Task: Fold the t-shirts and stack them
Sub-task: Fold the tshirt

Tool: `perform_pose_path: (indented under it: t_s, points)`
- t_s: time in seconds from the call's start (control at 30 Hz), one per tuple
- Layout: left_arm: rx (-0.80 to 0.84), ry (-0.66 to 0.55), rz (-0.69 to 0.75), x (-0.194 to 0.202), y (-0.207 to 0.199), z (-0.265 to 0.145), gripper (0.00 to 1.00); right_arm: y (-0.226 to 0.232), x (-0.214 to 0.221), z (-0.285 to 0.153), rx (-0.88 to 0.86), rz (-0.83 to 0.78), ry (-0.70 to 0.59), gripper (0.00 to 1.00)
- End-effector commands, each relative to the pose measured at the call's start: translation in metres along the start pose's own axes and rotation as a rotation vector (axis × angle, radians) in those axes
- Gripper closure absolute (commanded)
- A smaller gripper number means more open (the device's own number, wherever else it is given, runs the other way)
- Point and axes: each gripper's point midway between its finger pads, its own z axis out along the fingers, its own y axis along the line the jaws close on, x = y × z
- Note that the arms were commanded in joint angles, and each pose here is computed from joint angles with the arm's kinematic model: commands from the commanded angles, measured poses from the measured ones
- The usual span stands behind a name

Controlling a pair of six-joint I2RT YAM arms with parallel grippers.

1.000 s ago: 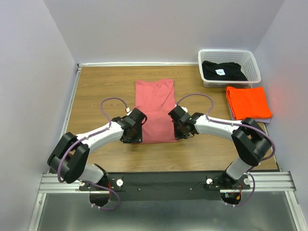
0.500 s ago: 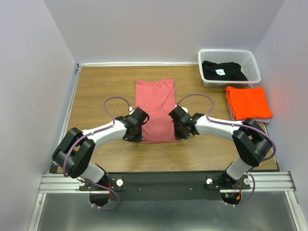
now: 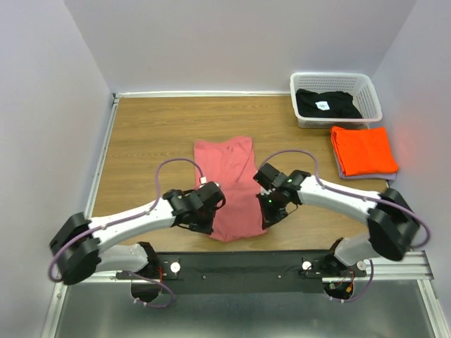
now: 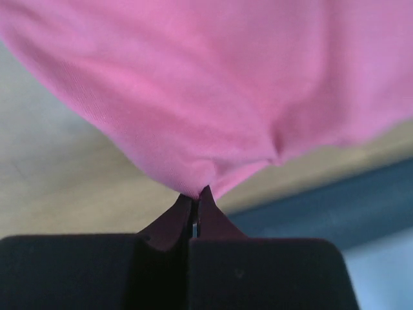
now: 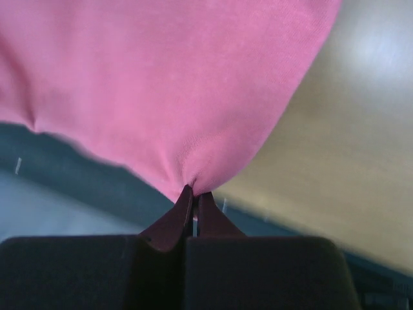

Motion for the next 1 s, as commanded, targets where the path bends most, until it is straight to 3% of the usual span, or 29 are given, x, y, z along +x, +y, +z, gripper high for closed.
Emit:
perform_pose_path:
  t_s: [0.0, 0.2, 0.3, 0.47, 0.67, 0.97]
  points:
    - [0.101, 0.083, -0.067, 0.030, -0.011, -0.048, 1.00, 0.004, 0.059, -0.067, -0.073, -0.037, 0.165, 0.99]
    - [0.067, 0.002, -0.025, -0.007, -0.012, -0.082, 1.00, -0.008, 0.017, -0.117, 0.099, -0.099, 0.052, 1.00]
    - [0.093, -0.069, -0.017, -0.033, -0.015, -0.093, 1.00, 0.002, -0.009, -0.136, 0.079, -0.120, -0.024, 1.00]
    - [0.109, -0.154, -0.047, -0.075, -0.004, -0.102, 1.00, -0.008, -0.034, -0.139, 0.093, -0.118, -0.042, 1.00]
    - [0.134, -0.212, -0.023, -0.100, -0.007, -0.109, 1.00, -0.001, -0.072, -0.161, 0.037, -0.125, -0.121, 1.00]
    - [0.190, -0.291, -0.029, -0.143, 0.002, -0.105, 1.00, 0.002, -0.122, -0.155, -0.026, -0.084, -0.129, 0.99]
